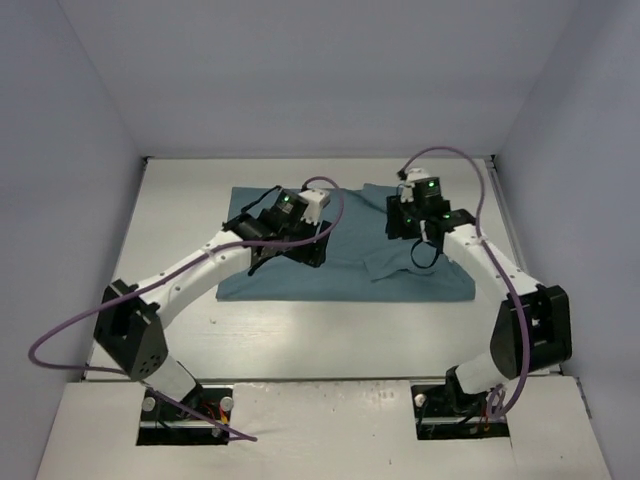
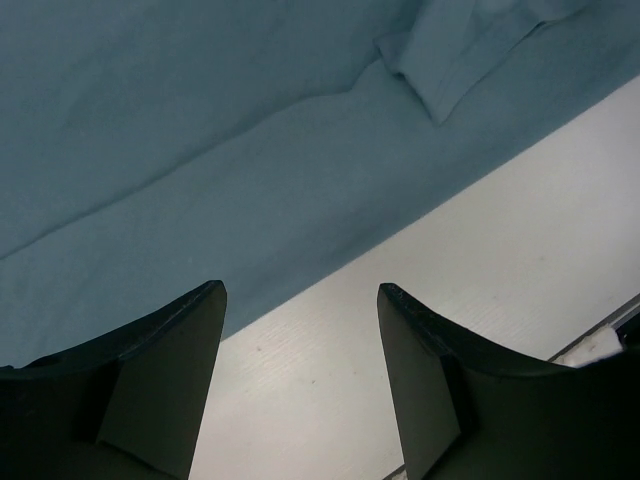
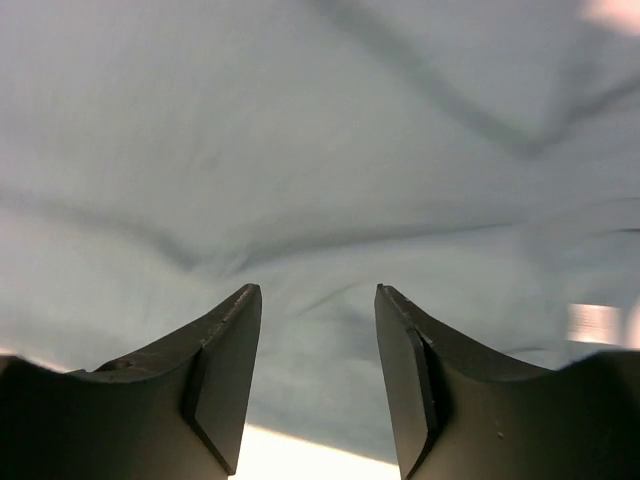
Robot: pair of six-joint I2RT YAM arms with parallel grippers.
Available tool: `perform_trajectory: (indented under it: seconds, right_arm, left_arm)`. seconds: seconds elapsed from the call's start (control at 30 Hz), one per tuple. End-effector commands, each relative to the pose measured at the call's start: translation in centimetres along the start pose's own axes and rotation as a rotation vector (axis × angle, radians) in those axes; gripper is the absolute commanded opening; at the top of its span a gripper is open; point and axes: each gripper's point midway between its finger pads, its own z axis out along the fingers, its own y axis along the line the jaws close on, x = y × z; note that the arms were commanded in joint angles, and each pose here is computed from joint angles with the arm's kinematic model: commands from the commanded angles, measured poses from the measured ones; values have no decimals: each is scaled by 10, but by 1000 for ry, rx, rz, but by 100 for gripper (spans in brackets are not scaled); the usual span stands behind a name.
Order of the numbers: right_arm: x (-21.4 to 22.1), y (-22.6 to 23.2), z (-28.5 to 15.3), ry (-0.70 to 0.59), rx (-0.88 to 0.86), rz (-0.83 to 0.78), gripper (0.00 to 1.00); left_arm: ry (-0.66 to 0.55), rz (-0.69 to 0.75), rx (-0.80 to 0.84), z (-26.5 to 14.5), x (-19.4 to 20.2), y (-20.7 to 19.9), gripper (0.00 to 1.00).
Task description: Fold and stack the t-shirts
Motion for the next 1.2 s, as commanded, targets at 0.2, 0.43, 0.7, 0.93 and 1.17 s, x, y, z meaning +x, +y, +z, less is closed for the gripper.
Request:
perform_trajectory:
  seconds: [0.2,0.43,0.7,0.93,1.17]
  right_arm:
    - [-14,-96,-15,-55,220,259,40]
    - [-9,-107,-6,-25,178,298,39]
    - [10,-117,12,43,159,353,38]
    - [20,-118,24,79,156,376,37]
    - [21,-119,31,89,154,376,34]
  left_arm:
    - [-62,-151,153,77,-92,-68,60]
    - [30,-79,240,138,-82,-101,57]
    - [91,25,268,160,-61,-99,53]
    - [96,93,234,174,-61,-89,49]
    - [72,147,229,184,-71,-82,40]
